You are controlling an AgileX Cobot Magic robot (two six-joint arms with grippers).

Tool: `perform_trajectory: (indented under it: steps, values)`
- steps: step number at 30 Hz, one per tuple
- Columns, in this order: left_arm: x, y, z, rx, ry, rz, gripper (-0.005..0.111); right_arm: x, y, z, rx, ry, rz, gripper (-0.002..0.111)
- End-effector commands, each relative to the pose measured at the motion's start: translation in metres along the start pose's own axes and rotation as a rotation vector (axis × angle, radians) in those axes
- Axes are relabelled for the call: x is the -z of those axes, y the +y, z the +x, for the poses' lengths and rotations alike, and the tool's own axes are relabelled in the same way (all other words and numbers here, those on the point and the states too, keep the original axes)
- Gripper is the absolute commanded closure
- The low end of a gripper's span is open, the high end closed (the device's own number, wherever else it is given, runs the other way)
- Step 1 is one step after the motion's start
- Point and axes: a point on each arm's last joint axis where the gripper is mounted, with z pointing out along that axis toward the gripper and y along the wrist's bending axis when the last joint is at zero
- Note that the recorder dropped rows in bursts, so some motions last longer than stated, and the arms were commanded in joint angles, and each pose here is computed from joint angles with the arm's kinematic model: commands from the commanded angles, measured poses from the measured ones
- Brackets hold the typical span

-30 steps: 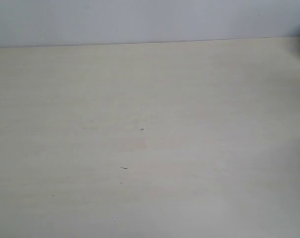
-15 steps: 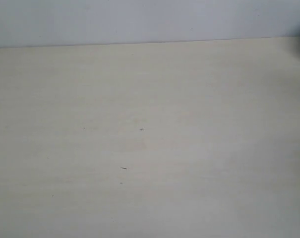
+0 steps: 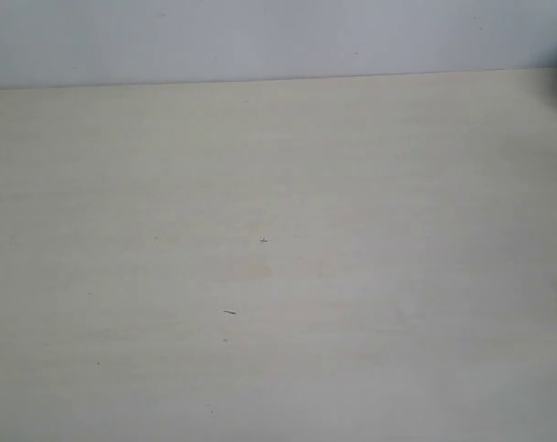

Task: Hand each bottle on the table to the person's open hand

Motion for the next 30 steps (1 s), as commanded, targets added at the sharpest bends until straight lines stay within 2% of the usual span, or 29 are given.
perform_trajectory:
  steps: [1, 4, 5, 13, 22, 30]
  values:
    - [0.001, 0.002, 0.000, -0.045, -0.059, -0.015, 0.106, 0.002, -0.001, -0.003, 0.001, -0.023, 0.006, 0.100]
    - [0.001, 0.001, 0.001, -0.171, -0.041, -0.016, 0.106, 0.002, -0.001, -0.003, 0.001, -0.023, 0.006, 0.100]
    - [0.001, 0.001, 0.002, -0.177, -0.037, -0.015, 0.106, 0.002, -0.001, -0.003, 0.001, -0.023, 0.006, 0.100]
    - [0.001, 0.002, 0.004, -0.050, -0.010, -0.019, 0.106, 0.002, -0.001, -0.003, 0.001, -0.023, 0.006, 0.100]
    - [0.001, 0.006, 0.012, -0.047, 0.074, -0.060, 0.106, 0.002, -0.001, -0.003, 0.001, -0.023, 0.006, 0.100]
    - [0.001, 0.006, 0.012, -0.049, 0.075, -0.060, 0.106, 0.002, -0.001, -0.003, 0.001, -0.023, 0.006, 0.100]
